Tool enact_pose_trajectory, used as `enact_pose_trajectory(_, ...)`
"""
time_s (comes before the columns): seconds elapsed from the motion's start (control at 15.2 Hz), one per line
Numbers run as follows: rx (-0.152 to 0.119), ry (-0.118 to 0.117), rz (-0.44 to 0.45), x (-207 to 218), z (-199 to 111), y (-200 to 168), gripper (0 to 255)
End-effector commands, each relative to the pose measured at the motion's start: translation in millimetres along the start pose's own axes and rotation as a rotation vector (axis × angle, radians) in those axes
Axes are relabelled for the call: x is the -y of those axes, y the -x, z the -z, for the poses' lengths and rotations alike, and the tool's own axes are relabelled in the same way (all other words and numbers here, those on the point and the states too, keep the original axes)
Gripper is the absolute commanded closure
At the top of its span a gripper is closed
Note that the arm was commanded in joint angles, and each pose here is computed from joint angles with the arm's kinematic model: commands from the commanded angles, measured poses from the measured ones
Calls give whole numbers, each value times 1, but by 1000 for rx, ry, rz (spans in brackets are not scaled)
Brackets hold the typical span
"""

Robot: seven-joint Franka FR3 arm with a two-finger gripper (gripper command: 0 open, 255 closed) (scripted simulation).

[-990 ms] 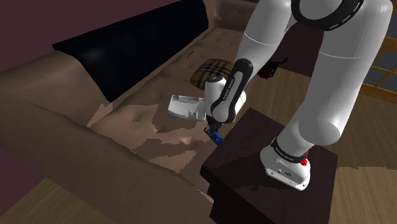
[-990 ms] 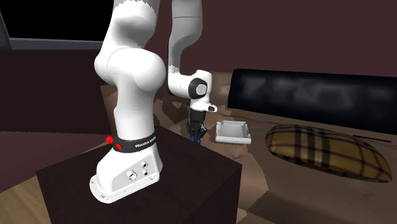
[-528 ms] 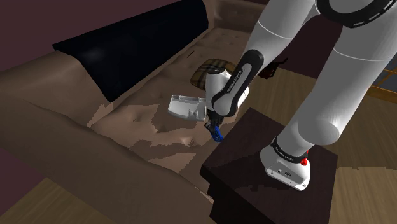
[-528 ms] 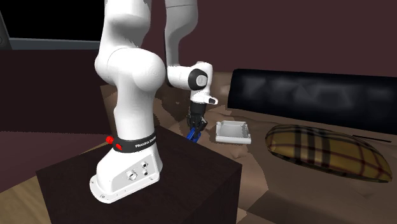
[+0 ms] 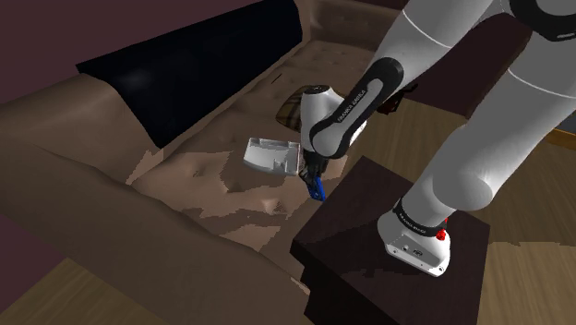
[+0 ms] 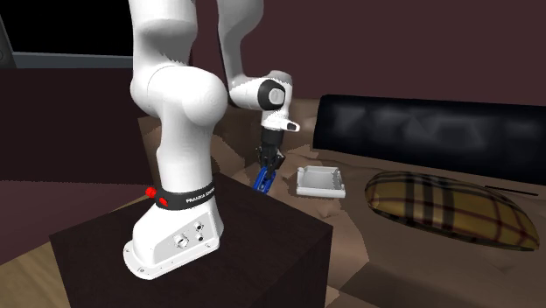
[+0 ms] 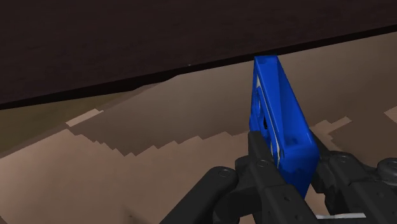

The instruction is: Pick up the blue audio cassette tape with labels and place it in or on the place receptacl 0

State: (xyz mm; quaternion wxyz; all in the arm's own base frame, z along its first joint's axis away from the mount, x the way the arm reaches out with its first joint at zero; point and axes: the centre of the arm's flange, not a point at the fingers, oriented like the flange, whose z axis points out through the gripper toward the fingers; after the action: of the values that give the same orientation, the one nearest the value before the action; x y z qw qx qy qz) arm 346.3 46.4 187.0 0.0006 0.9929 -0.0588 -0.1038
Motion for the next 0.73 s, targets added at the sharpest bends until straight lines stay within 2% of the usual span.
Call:
enact_pose_trajectory(0.0,1,0,0,0,10,3,255)
enact_pose_trajectory(0.66,1,0,0,-1,62,13,255)
